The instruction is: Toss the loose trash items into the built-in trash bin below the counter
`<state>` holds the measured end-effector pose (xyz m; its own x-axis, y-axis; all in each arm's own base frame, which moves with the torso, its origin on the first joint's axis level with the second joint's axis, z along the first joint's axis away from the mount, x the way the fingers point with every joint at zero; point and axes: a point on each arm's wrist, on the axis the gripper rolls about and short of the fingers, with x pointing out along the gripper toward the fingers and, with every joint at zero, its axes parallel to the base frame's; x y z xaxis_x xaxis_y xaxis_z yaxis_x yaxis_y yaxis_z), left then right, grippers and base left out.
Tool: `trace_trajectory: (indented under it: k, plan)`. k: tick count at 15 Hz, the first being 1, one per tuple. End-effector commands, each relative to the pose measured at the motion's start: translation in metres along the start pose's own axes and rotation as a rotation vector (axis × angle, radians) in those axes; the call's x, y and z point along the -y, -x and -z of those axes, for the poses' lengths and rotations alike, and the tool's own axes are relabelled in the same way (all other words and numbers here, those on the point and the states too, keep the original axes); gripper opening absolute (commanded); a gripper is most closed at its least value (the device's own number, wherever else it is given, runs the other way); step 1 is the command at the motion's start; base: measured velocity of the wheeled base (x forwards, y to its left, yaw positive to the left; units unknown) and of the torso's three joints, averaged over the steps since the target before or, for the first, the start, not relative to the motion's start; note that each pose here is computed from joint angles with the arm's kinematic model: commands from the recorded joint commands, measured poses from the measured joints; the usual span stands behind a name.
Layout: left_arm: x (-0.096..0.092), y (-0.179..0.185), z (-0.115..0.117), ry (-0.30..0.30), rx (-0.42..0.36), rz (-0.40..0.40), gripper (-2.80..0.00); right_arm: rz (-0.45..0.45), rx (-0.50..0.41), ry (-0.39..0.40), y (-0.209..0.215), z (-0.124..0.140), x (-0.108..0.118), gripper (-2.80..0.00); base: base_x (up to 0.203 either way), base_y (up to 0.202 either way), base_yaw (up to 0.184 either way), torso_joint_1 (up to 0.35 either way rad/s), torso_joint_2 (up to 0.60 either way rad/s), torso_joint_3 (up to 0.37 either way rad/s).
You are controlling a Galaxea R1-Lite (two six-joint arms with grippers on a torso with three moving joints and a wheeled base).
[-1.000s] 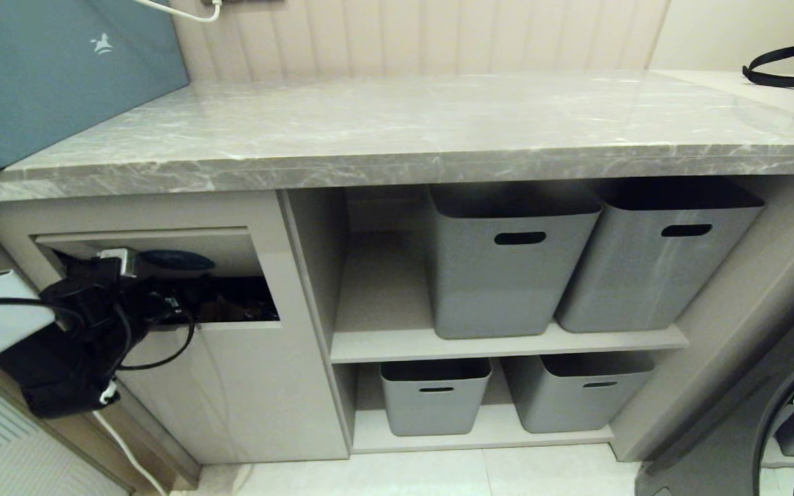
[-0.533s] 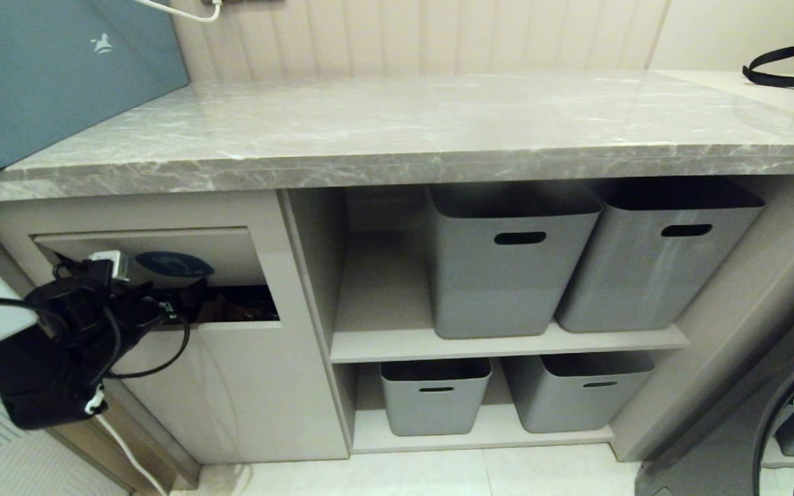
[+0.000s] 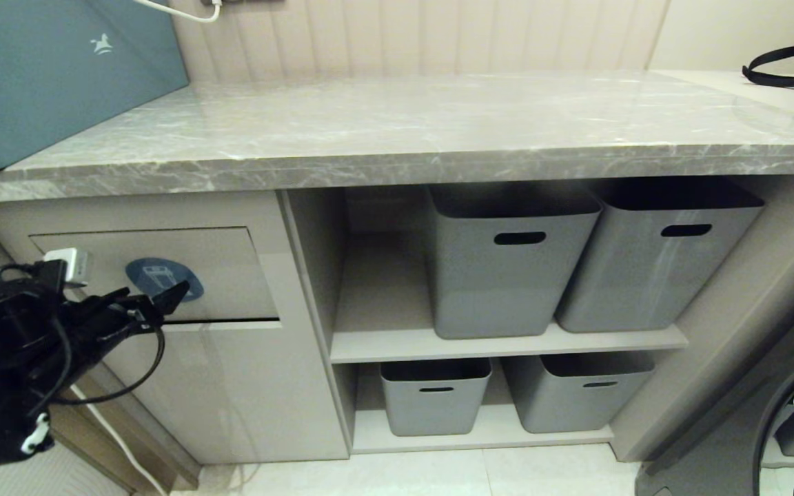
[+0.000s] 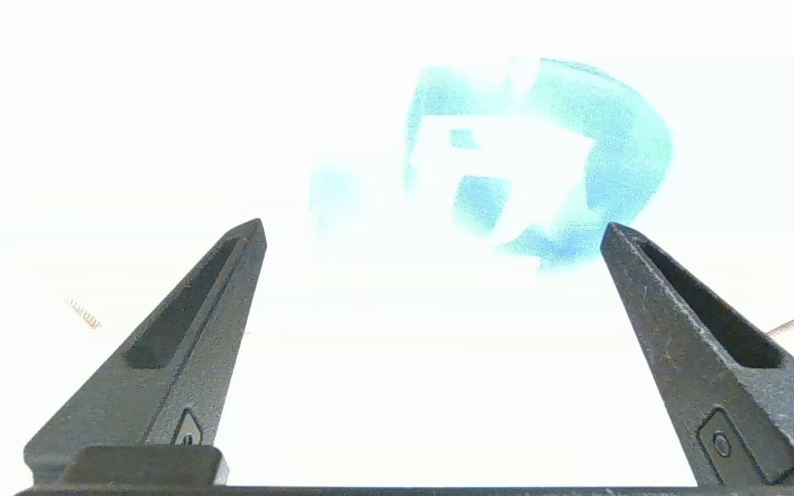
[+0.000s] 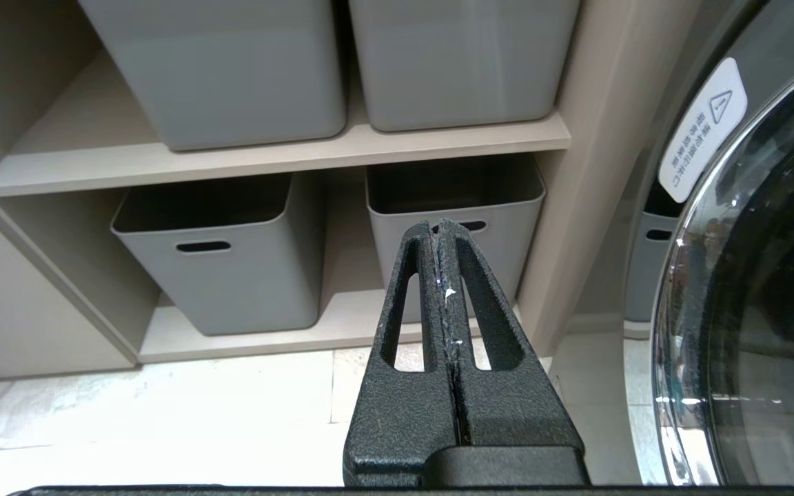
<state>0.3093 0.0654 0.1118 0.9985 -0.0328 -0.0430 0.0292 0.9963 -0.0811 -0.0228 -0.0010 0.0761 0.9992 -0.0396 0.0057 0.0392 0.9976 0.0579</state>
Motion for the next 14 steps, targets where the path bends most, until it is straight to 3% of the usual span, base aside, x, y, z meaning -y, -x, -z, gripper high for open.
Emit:
trace_trajectory:
  k: [1,4,8,14]
  plan:
    - [0.012,0.039,-0.025,-0.012,0.06,0.004,0.0,0.0,0.0,-0.001,0.0,0.0,0.0,-2.8,0.0,0.0,0.0,0.0,0.0,0.0]
    - [0.026,0.098,-0.037,-0.019,0.101,-0.008,0.0,0.0,-0.001,-0.001,0.0,0.0,0.0,-2.8,0.0,0.0,0.0,0.0,0.0,0.0]
    - [0.04,0.161,-0.018,-0.014,0.055,-0.022,0.0,0.0,0.0,-0.001,0.0,0.0,0.0,-2.8,0.0,0.0,0.0,0.0,0.0,0.0]
    - [0.053,0.198,-0.04,-0.031,0.23,0.011,0.0,0.0,0.0,-0.001,0.0,0.0,0.0,-2.8,0.0,0.0,0.0,0.0,0.0,0.0]
